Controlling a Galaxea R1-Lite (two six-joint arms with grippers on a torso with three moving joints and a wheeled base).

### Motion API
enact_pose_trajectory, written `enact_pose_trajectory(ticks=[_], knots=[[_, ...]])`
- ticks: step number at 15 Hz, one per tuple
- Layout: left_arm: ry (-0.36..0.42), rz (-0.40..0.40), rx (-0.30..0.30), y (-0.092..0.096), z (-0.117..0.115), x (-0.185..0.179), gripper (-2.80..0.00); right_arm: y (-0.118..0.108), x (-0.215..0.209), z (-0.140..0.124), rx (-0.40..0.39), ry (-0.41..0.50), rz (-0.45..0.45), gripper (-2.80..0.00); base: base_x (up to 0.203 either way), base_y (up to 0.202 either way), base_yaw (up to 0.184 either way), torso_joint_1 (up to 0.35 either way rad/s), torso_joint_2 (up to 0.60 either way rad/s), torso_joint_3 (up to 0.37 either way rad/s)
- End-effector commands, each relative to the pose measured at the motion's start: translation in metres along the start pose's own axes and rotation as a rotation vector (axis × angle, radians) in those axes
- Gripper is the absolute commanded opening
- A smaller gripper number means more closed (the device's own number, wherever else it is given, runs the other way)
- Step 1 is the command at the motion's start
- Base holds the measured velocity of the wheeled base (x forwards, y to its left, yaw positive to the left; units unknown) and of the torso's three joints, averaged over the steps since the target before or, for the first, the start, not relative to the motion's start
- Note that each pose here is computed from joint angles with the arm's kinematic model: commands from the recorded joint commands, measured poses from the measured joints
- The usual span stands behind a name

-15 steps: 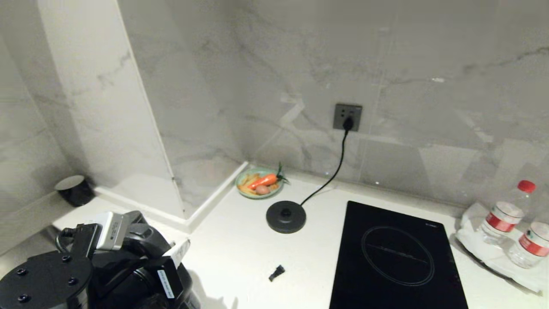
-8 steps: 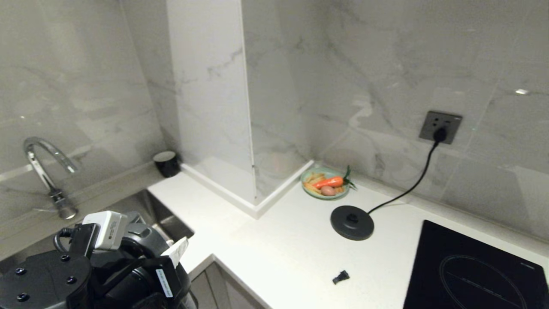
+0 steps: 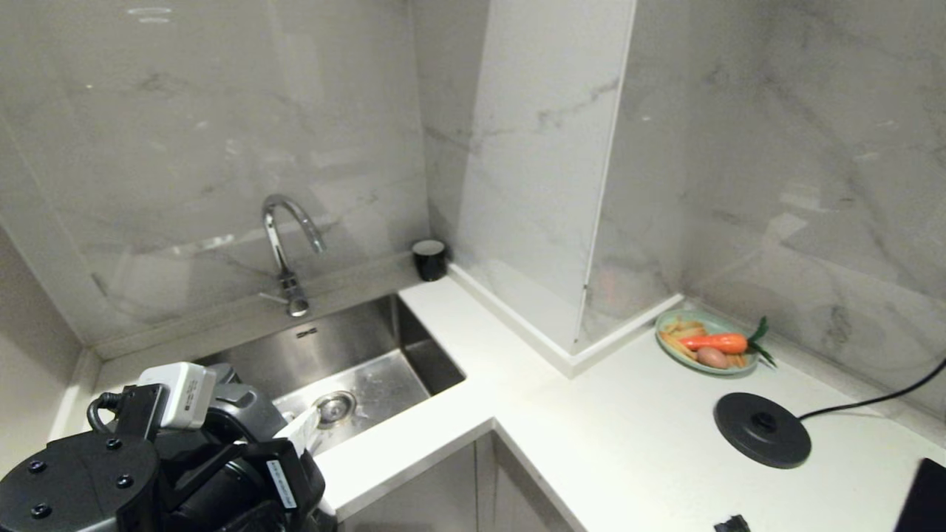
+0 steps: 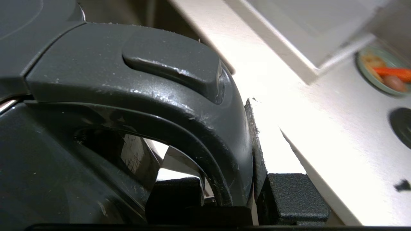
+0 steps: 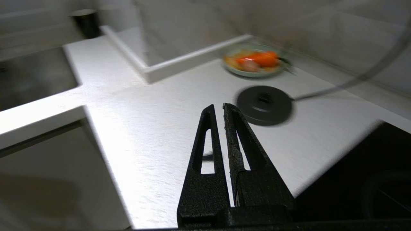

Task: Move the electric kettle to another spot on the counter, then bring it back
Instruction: Place it by the sink

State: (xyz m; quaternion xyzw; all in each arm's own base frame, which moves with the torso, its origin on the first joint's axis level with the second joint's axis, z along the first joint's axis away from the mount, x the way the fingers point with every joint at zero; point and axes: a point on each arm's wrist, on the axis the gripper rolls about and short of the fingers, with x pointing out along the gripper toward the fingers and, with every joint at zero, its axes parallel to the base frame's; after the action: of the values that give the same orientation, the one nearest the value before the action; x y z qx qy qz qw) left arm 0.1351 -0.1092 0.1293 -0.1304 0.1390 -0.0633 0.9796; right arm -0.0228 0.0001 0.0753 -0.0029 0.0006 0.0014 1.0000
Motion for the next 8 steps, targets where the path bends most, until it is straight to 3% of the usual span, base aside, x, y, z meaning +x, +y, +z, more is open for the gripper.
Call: enact_pose_trajectory(ticks=[1, 3, 8], knots=[[-0.003, 0.005, -0.002, 0.0, 0.0, 0.001, -2.8, 0.0, 0.0, 0.0, 0.0, 0.0, 0.0, -2.8, 0.003, -0.006, 0.151, 0.002, 0.0, 0.007], [-0.004, 0.008, 0.004, 0.001, 0.0, 0.001, -2.8, 0.0, 0.0, 0.0, 0.0, 0.0, 0.0, -2.8, -0.004, -0.003, 0.094, 0.001, 0.0, 0.003], [-0.037, 0.076, -0.004, 0.008, 0.01, 0.011, -2.8, 0.0, 0.0, 0.0, 0.0, 0.0, 0.0, -2.8, 0.0, 0.0, 0.0, 0.0, 0.0, 0.0]])
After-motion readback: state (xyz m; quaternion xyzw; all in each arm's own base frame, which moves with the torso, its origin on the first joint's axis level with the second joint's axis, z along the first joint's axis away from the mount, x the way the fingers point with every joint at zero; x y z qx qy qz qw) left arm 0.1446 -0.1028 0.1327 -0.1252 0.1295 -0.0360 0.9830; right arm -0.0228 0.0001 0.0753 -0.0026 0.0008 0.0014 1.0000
